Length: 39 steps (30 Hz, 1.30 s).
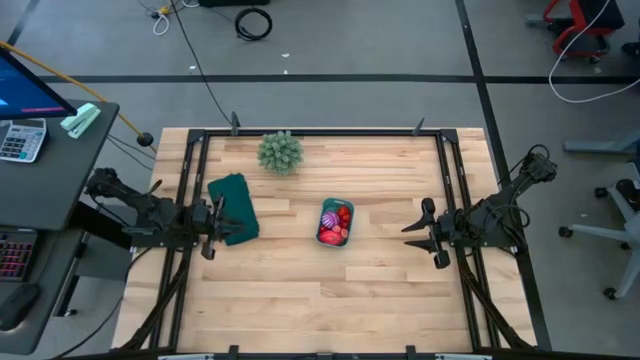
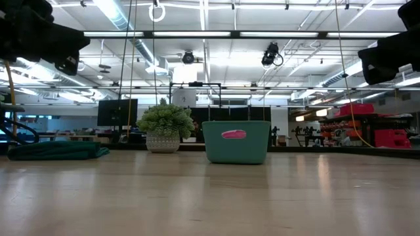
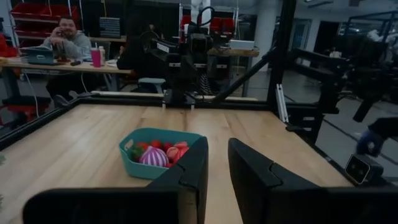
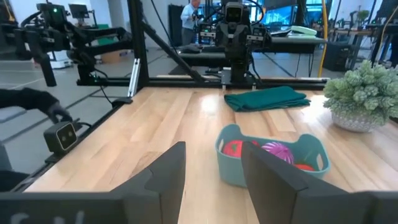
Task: Pick and placing Produce into tupperware
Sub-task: Return to Home Position
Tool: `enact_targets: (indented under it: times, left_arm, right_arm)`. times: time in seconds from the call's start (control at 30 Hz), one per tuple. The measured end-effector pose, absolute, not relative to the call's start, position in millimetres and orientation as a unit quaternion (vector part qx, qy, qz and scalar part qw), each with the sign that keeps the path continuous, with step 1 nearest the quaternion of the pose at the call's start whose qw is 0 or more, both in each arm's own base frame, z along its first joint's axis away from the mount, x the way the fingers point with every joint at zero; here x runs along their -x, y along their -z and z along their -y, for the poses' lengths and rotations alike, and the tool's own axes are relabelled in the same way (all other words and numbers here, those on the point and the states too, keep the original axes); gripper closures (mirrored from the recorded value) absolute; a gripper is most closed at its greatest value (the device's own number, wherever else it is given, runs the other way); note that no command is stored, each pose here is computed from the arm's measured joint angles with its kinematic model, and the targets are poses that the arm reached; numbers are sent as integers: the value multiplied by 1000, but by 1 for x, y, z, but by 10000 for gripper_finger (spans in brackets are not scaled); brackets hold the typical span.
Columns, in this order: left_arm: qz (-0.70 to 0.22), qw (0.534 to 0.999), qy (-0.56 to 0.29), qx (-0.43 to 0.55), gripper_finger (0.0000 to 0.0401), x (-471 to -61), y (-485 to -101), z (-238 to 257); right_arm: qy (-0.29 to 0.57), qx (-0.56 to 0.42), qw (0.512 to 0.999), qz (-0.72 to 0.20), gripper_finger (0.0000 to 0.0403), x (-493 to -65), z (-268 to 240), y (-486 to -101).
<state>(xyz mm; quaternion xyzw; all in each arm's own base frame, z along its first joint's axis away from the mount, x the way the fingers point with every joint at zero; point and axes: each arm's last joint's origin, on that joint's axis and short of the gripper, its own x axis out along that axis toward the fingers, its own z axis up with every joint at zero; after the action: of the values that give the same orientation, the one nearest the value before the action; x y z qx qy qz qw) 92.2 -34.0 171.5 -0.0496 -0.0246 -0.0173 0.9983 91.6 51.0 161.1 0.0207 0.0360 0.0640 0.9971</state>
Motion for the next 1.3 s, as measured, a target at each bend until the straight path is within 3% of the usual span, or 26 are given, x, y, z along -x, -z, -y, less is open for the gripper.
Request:
enact_targets:
  times: [1.3]
  left_arm:
    - [30, 997, 18, 62, 334, -92, -173, 34]
  right_arm:
    - [-64, -21, 997, -37, 238, -92, -51, -161]
